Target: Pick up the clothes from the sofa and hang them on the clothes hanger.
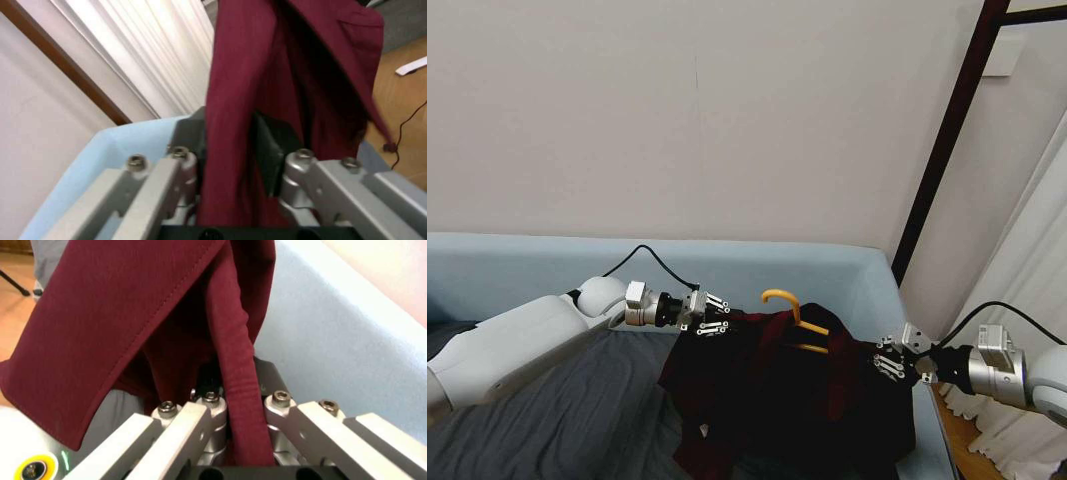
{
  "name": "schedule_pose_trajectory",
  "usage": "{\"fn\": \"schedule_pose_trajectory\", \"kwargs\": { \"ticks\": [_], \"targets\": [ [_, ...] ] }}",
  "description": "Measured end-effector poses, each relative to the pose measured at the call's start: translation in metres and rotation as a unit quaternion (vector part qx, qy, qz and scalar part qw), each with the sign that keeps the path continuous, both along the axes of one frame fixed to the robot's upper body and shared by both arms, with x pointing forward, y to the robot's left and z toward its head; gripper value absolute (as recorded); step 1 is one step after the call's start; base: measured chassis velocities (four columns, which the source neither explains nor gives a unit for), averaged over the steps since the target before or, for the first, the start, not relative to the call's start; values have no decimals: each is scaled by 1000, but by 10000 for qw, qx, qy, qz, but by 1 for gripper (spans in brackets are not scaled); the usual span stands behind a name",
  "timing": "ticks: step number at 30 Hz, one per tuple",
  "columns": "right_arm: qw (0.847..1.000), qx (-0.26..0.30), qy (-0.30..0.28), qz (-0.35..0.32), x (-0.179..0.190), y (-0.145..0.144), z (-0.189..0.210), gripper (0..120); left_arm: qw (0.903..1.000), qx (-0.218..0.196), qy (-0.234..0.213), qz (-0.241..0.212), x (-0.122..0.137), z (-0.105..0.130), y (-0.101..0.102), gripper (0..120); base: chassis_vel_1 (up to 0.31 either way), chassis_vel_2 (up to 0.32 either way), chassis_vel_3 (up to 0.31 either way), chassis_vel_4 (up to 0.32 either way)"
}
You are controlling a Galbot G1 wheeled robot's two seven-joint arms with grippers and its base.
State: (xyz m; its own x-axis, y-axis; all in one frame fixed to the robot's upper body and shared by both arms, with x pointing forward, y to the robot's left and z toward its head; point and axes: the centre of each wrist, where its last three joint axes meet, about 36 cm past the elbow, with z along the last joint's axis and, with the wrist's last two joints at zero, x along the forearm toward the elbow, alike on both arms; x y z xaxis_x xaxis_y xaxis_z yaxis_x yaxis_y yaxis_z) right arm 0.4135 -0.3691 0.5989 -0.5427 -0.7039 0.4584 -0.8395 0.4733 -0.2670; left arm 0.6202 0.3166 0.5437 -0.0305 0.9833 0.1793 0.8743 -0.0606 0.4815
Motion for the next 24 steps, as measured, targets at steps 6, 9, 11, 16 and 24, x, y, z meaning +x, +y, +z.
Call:
{"fn": "schedule_pose_trajectory", "kwargs": {
  "ticks": [6,9,11,16,24],
  "targets": [
    [9999,142,46,-32,4,-5,1,3,9998,19,-164,137,-4,16,16,47,0,0,0,0],
    [9996,256,98,-77,5,-7,3,2,9991,-57,-305,304,-6,23,29,60,0,0,0,0],
    [9994,306,134,-104,5,-7,3,2,9987,-85,-343,365,-8,25,34,63,0,0,0,0],
    [9981,478,292,-255,5,-6,3,2,9966,-243,-459,634,-15,24,52,84,0,0,0,0],
    [9925,937,586,-514,2,5,3,1,9877,-759,-664,1193,-33,23,66,100,0,0,0,0]
  ]
}}
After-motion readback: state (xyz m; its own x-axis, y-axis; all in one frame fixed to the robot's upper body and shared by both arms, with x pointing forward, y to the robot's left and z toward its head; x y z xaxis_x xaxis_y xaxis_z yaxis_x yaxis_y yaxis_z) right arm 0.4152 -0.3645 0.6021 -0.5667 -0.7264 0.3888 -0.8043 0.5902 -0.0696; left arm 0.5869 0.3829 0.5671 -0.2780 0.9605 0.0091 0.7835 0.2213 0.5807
